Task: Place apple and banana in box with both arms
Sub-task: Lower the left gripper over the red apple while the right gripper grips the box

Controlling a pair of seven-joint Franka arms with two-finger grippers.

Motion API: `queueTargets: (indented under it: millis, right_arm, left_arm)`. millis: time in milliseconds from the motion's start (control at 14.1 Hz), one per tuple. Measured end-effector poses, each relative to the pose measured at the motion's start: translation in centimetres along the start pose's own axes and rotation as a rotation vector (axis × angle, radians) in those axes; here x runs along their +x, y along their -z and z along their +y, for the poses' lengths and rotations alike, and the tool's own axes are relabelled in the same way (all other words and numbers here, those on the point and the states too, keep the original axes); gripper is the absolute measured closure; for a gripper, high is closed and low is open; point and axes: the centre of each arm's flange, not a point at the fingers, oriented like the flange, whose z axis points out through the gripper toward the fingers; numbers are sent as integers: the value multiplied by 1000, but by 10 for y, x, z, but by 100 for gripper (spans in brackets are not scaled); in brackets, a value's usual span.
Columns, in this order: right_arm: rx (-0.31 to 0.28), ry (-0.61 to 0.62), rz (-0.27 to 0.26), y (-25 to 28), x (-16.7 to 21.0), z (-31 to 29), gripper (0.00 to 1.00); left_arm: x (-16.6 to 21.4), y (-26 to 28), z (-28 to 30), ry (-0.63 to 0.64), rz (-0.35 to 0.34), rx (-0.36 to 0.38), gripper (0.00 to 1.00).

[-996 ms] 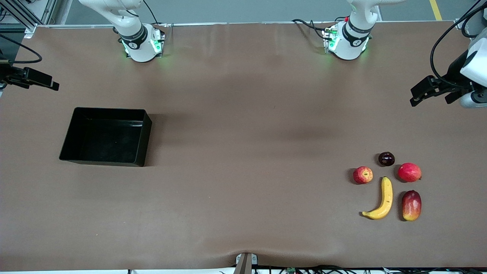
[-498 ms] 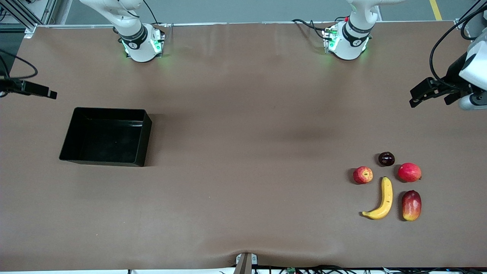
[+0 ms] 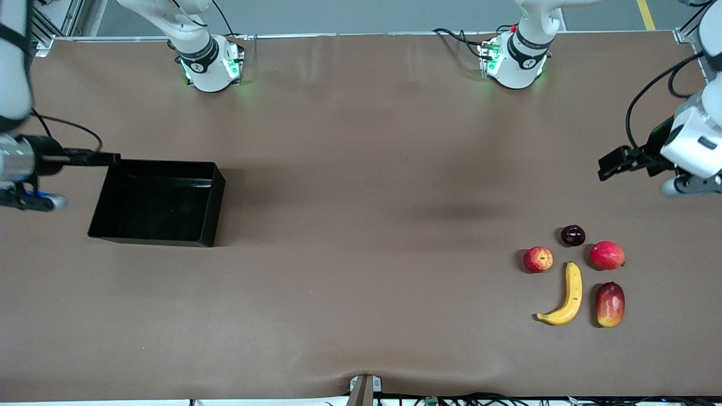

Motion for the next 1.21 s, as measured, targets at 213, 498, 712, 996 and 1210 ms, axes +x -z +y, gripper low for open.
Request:
queueTargets:
  millis: [213, 498, 712, 996, 1210]
  right_arm:
    - [-7, -8, -2, -22, 29, 34, 0]
    - [-85, 23, 86, -59, 61, 76, 0]
    - [-80, 88, 163, -95, 79, 122, 0]
    - [-84, 141, 242, -142, 94, 156, 0]
    - [-71, 148, 224, -173, 104, 173, 0]
  left_arm:
    - [18, -26, 2, -1, 6, -6, 0]
    - [49, -82, 5, -7, 17, -8, 0]
    - [69, -129, 8, -23, 18, 12, 0]
    - [85, -179, 12, -29, 14, 3, 0]
    - [92, -222, 16, -33, -12, -2, 0]
